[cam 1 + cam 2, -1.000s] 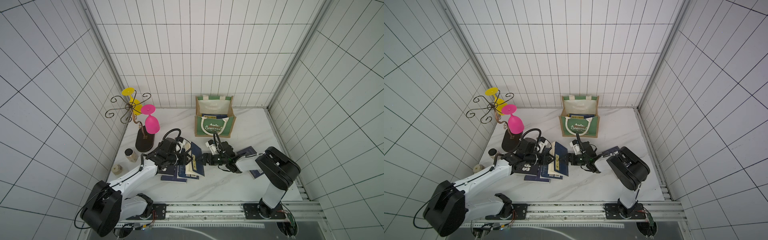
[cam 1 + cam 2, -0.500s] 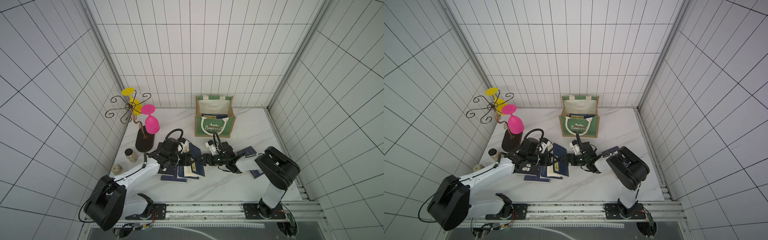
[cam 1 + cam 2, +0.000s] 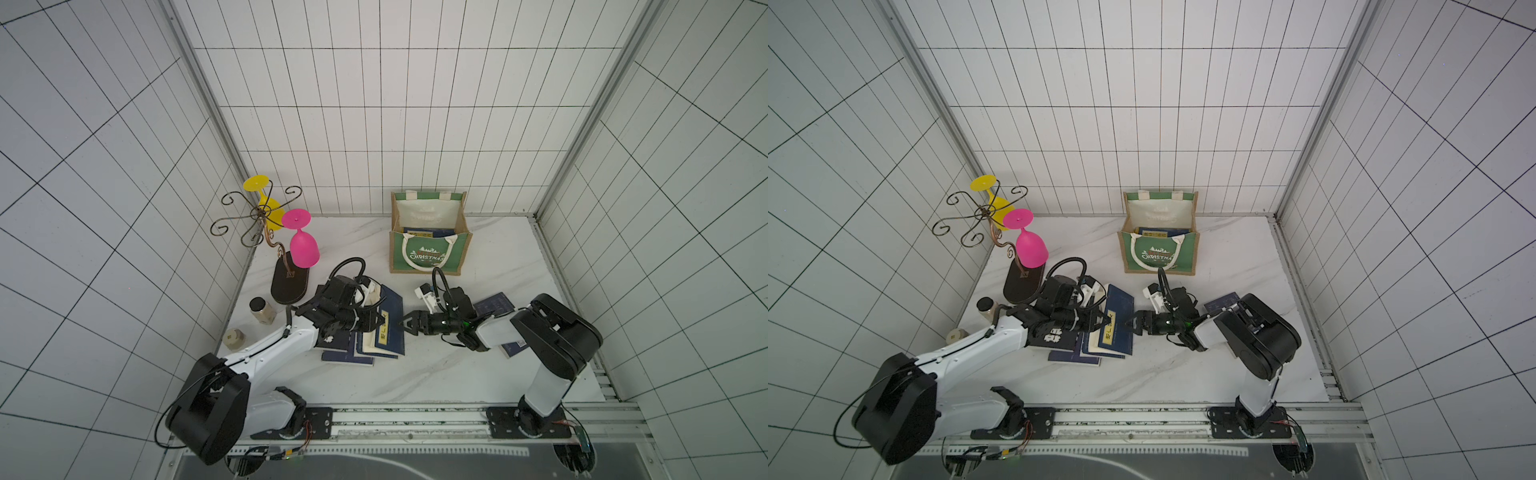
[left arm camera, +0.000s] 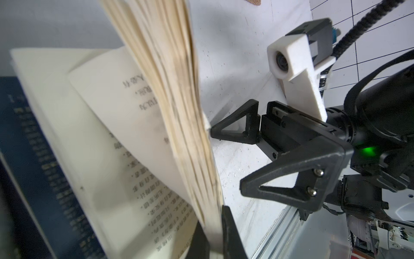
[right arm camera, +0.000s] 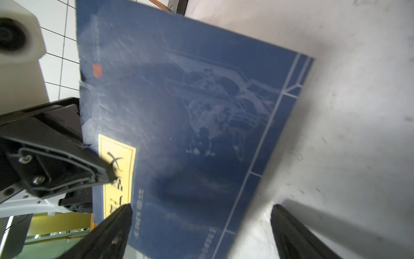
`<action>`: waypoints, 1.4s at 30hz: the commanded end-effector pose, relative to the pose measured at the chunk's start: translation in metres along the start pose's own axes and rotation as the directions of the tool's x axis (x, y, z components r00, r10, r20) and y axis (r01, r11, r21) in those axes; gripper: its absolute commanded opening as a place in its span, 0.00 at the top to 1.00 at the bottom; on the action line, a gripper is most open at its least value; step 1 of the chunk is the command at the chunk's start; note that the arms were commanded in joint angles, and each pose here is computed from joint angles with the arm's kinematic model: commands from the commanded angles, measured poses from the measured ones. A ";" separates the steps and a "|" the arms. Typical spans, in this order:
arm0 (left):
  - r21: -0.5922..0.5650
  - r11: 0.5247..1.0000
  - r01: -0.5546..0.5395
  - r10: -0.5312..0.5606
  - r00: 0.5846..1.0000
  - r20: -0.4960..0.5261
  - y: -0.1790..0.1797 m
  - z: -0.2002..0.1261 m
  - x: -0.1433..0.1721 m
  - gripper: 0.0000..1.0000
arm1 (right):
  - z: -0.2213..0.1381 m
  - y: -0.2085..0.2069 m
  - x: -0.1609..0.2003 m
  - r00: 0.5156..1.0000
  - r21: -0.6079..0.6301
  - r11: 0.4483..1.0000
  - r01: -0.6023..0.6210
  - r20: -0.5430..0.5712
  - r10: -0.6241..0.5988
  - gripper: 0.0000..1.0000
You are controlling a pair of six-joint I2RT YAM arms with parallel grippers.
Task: Put the books into the canvas bag
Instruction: Pick up the book from the book.
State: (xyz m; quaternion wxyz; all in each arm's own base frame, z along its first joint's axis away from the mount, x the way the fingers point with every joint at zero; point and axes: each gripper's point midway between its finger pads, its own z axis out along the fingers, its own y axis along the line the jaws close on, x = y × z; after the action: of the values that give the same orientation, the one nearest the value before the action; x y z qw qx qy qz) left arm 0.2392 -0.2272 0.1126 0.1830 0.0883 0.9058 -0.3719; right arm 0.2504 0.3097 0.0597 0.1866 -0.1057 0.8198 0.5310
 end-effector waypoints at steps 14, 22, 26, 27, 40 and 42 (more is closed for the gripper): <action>0.327 0.902 -0.280 0.320 0.945 -0.072 -0.093 -0.045 0.019 0.98 | -0.073 0.068 -0.001 0.996 -0.449 0.890 0.081 -0.001 -0.091 0.04; 0.310 0.889 -0.336 0.393 0.909 -0.141 -0.100 -0.038 0.034 0.97 | -0.093 0.083 -0.005 0.988 -0.477 0.869 0.135 0.003 -0.152 0.23; 0.287 0.896 -0.340 0.391 0.909 -0.145 -0.095 -0.035 0.033 0.96 | -0.103 0.082 -0.009 0.985 -0.442 0.882 0.161 0.020 -0.170 0.47; 0.281 0.898 -0.339 0.389 0.910 -0.144 -0.094 -0.035 0.032 0.96 | -0.104 0.081 -0.010 0.984 -0.426 0.889 0.169 0.024 -0.176 0.55; 0.032 0.963 -0.266 0.266 0.964 0.018 -0.050 -0.052 -0.013 0.24 | -0.126 0.120 -0.050 0.938 -0.220 0.911 0.348 0.095 -0.334 1.00; -0.076 0.972 -0.221 0.228 0.968 0.106 -0.030 -0.068 -0.029 0.18 | -0.134 0.134 -0.066 0.924 -0.176 0.909 0.379 0.126 -0.361 1.00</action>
State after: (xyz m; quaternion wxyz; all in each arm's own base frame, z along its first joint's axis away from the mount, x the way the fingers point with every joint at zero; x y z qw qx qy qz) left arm 0.2137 -0.2295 0.1768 0.2064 0.2189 0.8780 -0.3724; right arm 0.2144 0.2409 0.1918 0.2406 -0.2210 0.7285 0.6022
